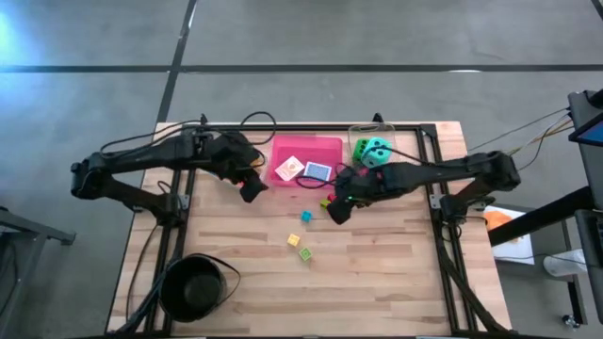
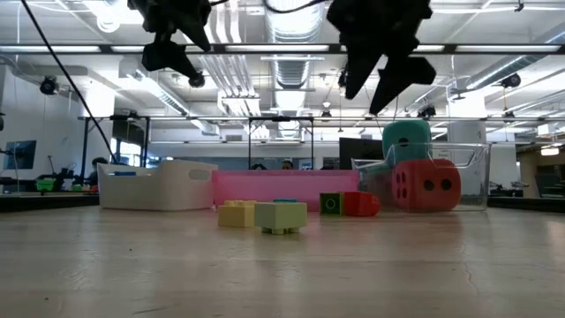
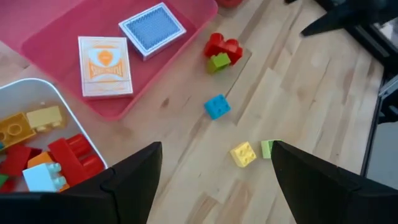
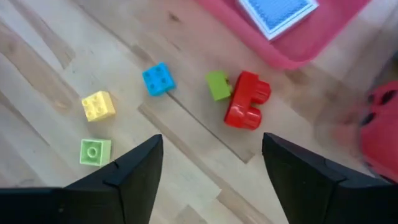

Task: Pick & Place Toys
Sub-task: Put the red game piece into the white bin

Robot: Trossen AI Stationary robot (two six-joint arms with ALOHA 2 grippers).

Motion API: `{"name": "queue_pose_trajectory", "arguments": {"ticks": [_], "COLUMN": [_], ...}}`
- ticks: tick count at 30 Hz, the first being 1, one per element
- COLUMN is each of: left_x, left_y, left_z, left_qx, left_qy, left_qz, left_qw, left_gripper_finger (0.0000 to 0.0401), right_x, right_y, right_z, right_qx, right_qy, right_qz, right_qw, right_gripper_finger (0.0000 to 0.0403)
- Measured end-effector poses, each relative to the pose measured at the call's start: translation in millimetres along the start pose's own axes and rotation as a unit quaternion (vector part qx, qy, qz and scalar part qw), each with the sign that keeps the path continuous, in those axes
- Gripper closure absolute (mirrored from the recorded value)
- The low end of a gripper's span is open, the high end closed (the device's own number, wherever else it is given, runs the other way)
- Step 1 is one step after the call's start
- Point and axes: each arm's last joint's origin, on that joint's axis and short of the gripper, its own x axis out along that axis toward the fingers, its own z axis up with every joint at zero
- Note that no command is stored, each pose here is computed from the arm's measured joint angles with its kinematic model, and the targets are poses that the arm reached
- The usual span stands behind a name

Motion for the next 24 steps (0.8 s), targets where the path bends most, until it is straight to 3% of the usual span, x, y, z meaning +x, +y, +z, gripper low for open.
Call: {"name": "queue_pose_trajectory", "arguments": {"ticks": [12,24], "left_x": [1.0,0.9], "left_y": [2.3,0.9], "left_z": [-4.3,-1.6], "left_qx": [-0.012,-0.010], "left_qy": [-0.005,-0.018], "left_qz": [-0.003,-0.010], "left_qw": [1.000,1.000], "left_gripper_finger": [0.0098,0.0098], "right_x": [55.0,64.2], "right_y": [13.1,11.0], "right_z": [3.2,5.0], "right_qx": [-0.045,-0.067], "right_qy": [0.051,0.052], "right_qz": [-0.054,-0.065], "right_qw": [0.996,0.994], "right_gripper_finger": [0.0145,0.0145]}}
